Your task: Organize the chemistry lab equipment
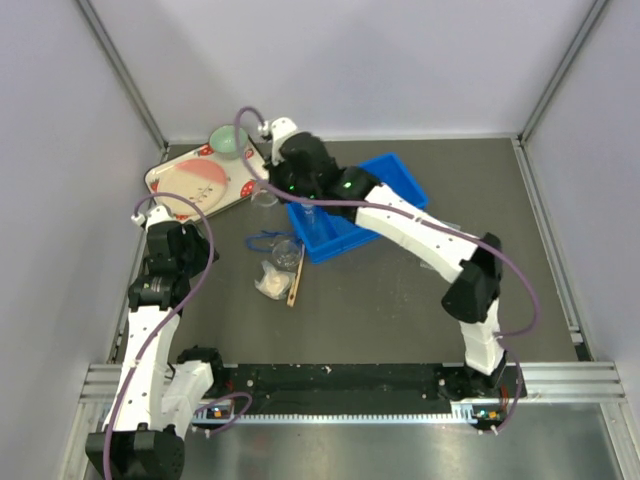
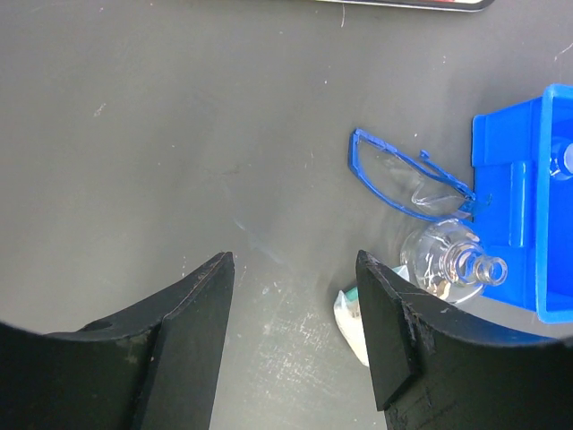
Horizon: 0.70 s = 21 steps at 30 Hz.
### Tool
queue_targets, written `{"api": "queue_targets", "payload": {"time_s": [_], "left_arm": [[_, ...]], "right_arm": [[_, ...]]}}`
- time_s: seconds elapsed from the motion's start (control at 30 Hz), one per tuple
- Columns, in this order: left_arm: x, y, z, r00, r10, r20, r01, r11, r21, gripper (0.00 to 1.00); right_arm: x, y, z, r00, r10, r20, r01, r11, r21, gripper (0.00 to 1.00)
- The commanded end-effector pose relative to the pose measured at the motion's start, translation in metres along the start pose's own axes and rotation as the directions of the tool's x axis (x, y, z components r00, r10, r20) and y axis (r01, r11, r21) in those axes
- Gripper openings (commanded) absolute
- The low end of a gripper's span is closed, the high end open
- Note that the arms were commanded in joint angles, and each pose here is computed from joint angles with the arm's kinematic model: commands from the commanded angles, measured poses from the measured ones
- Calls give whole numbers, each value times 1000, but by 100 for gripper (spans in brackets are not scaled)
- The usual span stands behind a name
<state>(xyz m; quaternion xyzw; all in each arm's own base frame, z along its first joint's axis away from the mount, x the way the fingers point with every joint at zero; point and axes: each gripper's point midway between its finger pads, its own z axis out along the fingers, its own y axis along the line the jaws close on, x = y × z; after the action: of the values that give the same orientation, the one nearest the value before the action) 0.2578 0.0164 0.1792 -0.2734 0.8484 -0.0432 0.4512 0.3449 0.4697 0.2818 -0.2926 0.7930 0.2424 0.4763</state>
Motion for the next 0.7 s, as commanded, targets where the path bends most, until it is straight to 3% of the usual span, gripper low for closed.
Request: {"api": "queue_targets", "payload": {"time_s": [0.0, 0.27, 0.47, 0.67], "left_arm": [[-10, -8, 0, 999, 1, 44, -2, 999, 43, 62], [-6, -13, 2, 1000, 1, 27, -3, 997, 71, 62], [-6, -14, 2, 1000, 14, 24, -16, 996, 83, 61], [-7, -23, -2, 999, 38, 35, -43, 990, 138, 68]], "right_arm": [[-18, -59, -33, 997, 63, 42, -68, 989, 133, 0], [25, -113, -34, 990, 133, -49, -118, 967, 228, 0], [65, -121, -17, 978, 165, -126, -131, 962, 241, 0], [96, -120, -2, 967, 187, -176, -143, 961, 238, 0]]}}
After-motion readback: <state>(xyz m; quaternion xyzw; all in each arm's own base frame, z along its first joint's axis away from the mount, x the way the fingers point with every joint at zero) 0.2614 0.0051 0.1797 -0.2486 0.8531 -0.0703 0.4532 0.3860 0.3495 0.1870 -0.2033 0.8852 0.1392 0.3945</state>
